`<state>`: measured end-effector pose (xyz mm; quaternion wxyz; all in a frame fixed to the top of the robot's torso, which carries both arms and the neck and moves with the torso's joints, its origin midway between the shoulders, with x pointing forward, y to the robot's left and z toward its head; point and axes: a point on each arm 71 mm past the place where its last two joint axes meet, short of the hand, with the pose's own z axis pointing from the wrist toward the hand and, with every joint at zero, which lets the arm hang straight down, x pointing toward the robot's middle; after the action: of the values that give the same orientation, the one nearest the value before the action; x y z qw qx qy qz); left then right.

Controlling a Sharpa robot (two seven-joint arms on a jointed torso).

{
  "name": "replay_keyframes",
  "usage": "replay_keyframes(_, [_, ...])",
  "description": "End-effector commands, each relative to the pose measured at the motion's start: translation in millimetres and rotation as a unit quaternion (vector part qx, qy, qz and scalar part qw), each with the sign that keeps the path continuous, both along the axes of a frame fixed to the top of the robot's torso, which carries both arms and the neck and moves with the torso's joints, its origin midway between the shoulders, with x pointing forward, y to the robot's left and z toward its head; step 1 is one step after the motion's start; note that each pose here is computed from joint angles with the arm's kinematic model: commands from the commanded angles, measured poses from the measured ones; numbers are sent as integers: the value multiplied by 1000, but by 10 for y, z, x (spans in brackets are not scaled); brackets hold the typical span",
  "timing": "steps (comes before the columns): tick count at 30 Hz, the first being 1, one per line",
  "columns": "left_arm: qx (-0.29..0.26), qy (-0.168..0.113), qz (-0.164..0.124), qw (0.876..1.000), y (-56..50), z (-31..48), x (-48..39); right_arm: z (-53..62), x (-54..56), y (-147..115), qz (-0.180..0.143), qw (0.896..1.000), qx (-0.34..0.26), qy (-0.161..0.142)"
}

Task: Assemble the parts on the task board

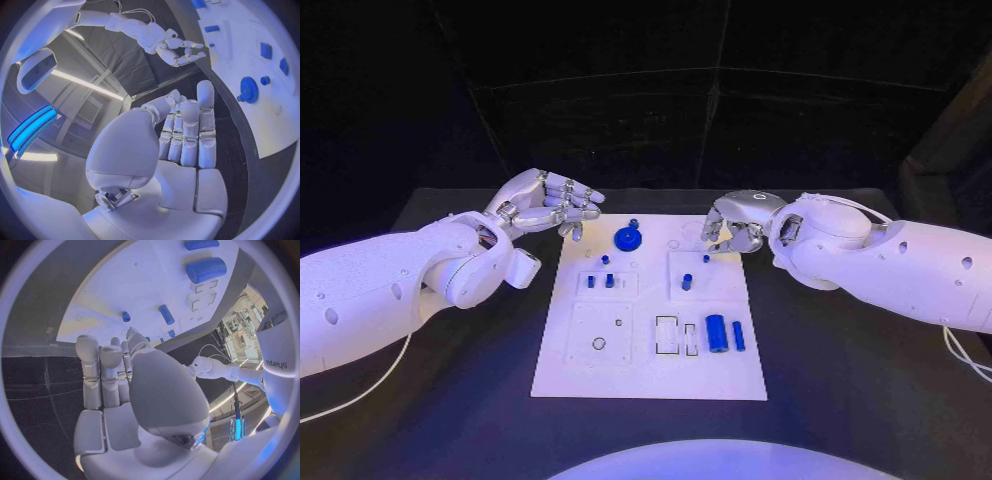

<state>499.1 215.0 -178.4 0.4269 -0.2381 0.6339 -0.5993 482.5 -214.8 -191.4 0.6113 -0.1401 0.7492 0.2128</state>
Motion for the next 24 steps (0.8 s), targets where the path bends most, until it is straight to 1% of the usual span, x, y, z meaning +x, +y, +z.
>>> replay_keyframes(1, [-95,11,1,995,-17,71,-54,-4,-19,17,1,999,-46,-28])
replay_keyframes(5, [-105,14,-2,994,-50,76,-97,-37,-47,32,3,998,-53,-22])
replay_keyframes(8, [-107,16,-2,994,-58,73,-110,-60,-65,52,6,998,-55,-17])
replay_keyframes(12, [-107,18,-1,994,-60,62,-110,-90,-80,67,8,998,-60,-9])
replay_keyframes(16, [-107,21,-1,994,-63,50,-108,-150,-99,87,10,998,-63,0])
replay_keyframes(24, [-105,28,-5,994,-78,27,-102,-246,-93,134,14,998,-63,9])
